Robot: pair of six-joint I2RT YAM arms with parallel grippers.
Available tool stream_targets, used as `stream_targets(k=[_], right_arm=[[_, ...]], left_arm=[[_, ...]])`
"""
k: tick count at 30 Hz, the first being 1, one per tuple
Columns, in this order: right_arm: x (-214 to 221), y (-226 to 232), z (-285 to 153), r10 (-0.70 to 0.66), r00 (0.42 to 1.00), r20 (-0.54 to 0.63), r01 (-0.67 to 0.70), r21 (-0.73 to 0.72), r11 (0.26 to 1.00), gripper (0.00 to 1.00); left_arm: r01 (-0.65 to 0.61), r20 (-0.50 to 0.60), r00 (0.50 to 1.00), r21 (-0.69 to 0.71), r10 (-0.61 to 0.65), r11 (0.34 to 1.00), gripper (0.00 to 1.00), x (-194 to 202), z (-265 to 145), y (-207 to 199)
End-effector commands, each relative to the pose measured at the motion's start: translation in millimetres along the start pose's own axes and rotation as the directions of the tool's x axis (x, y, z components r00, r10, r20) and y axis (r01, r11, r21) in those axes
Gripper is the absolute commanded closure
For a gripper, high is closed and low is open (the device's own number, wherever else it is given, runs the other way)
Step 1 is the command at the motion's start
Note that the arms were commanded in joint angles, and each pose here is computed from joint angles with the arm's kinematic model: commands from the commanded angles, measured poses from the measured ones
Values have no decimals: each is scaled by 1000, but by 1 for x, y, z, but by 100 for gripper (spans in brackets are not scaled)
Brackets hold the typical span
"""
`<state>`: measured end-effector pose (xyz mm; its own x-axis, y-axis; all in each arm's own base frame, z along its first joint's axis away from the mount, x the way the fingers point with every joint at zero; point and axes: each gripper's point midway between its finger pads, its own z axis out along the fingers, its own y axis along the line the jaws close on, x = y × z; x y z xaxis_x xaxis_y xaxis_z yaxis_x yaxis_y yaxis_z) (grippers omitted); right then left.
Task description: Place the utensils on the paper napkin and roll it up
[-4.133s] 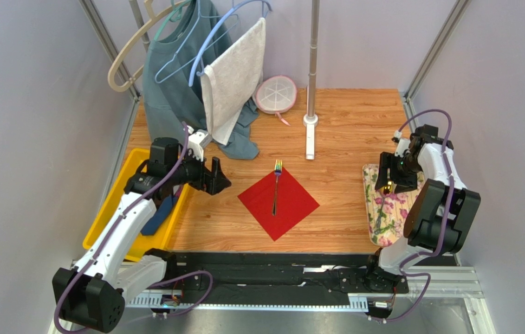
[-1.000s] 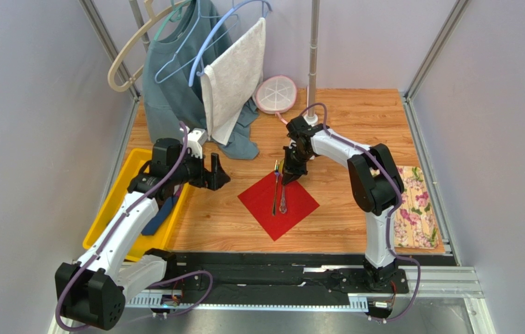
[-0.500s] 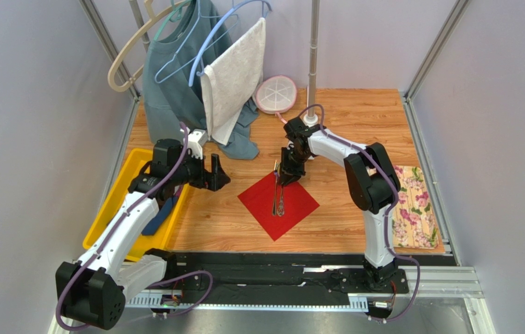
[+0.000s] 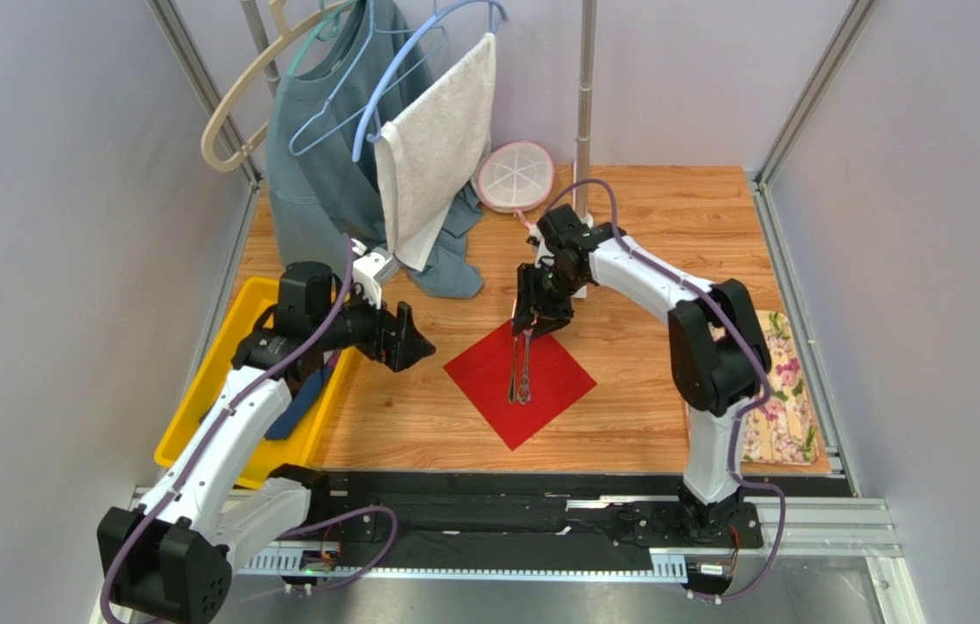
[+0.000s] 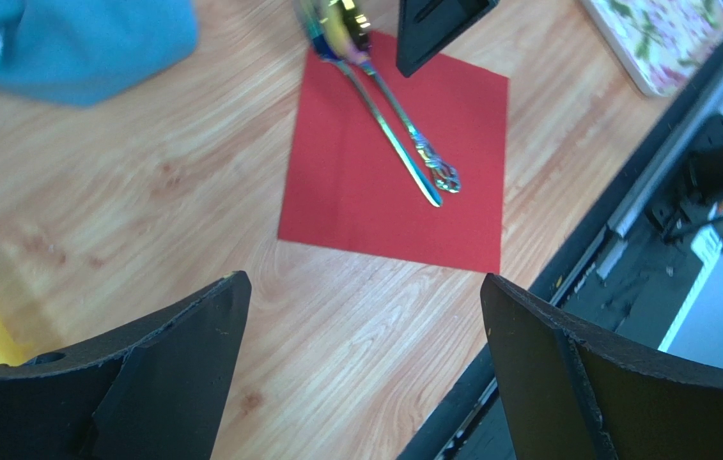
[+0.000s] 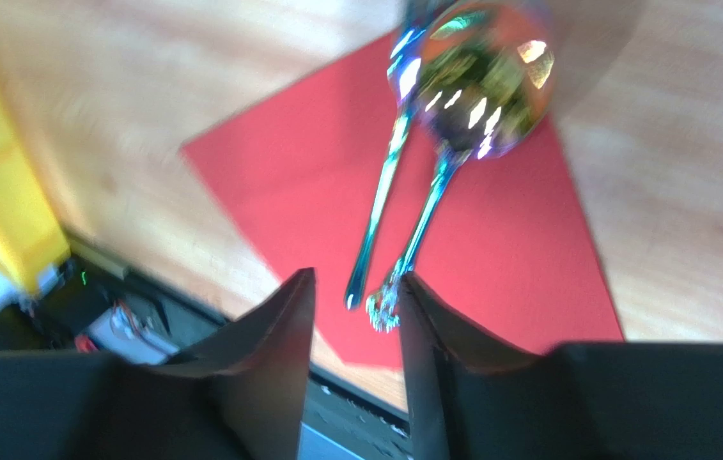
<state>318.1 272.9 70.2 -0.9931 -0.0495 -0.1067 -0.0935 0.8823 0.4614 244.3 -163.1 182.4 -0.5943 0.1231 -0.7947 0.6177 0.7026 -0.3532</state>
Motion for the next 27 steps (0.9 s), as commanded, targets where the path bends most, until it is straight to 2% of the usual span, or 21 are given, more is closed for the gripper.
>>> stream_targets(k=[1, 3, 5, 6, 7, 10, 11, 12, 13, 14, 15, 17, 18, 20, 21, 27], right_arm=[[26, 21, -49, -184, 982, 40, 188, -144, 972, 52], [32, 19, -54, -210, 977, 46, 215, -176, 961, 48], [41, 11, -61, -224, 973, 60, 232, -204, 951, 39], [45, 10, -64, -227, 972, 61, 235, -227, 945, 35], [42, 5, -67, -217, 973, 82, 230, -234, 945, 26], [50, -6, -74, -181, 977, 110, 206, -285, 936, 11], [57, -12, -73, -154, 983, 99, 177, -298, 938, 9], [59, -14, -76, -131, 986, 99, 156, -326, 932, 6], [58, -15, -76, -117, 987, 107, 146, -341, 929, 4], [60, -15, -77, -96, 990, 107, 128, -351, 928, 4], [65, -20, -74, -72, 993, 91, 100, -361, 927, 4], [64, -21, -72, -46, 994, 95, 78, -372, 925, 5], [66, -23, -69, -39, 996, 83, 67, -379, 923, 7], [64, -24, -67, -34, 996, 84, 64, -391, 918, 9], [64, -25, -65, -24, 997, 73, 51, -397, 917, 11], [59, -21, -64, 5, 1000, 24, 7, -445, 896, 15]], left_arm=[[-309, 114, 950, 213, 291, 927, 1, -22, -14, -41], [-396, 118, 918, 277, 378, 876, 1, -11, -9, -55], [-546, 124, 836, 268, 534, 794, 2, 0, 0, -57], [-617, 136, 782, 313, 609, 722, 3, 10, 6, -76], [-696, 156, 708, 316, 689, 644, 5, 15, 11, -80], [-785, 202, 582, 394, 788, 479, 9, 39, 26, -103], [-789, 222, 560, 438, 798, 431, 12, 47, 28, -116], [-780, 211, 549, 477, 809, 405, 21, 56, 37, -119], [-780, 218, 534, 499, 817, 377, 26, 59, 40, -126], [-775, 229, 513, 537, 828, 332, 30, 70, 43, -137], [-775, 230, 482, 563, 846, 288, 40, 80, 51, -138], [-783, 251, 427, 583, 868, 217, 49, 93, 60, -150], [-777, 246, 407, 599, 879, 192, 56, 102, 68, -150], [-780, 253, 377, 605, 891, 159, 62, 107, 77, -155], [-761, 227, 383, 627, 895, 166, 65, 115, 85, -153], [-727, 145, 323, 670, 935, 147, 65, 139, 110, -147]])
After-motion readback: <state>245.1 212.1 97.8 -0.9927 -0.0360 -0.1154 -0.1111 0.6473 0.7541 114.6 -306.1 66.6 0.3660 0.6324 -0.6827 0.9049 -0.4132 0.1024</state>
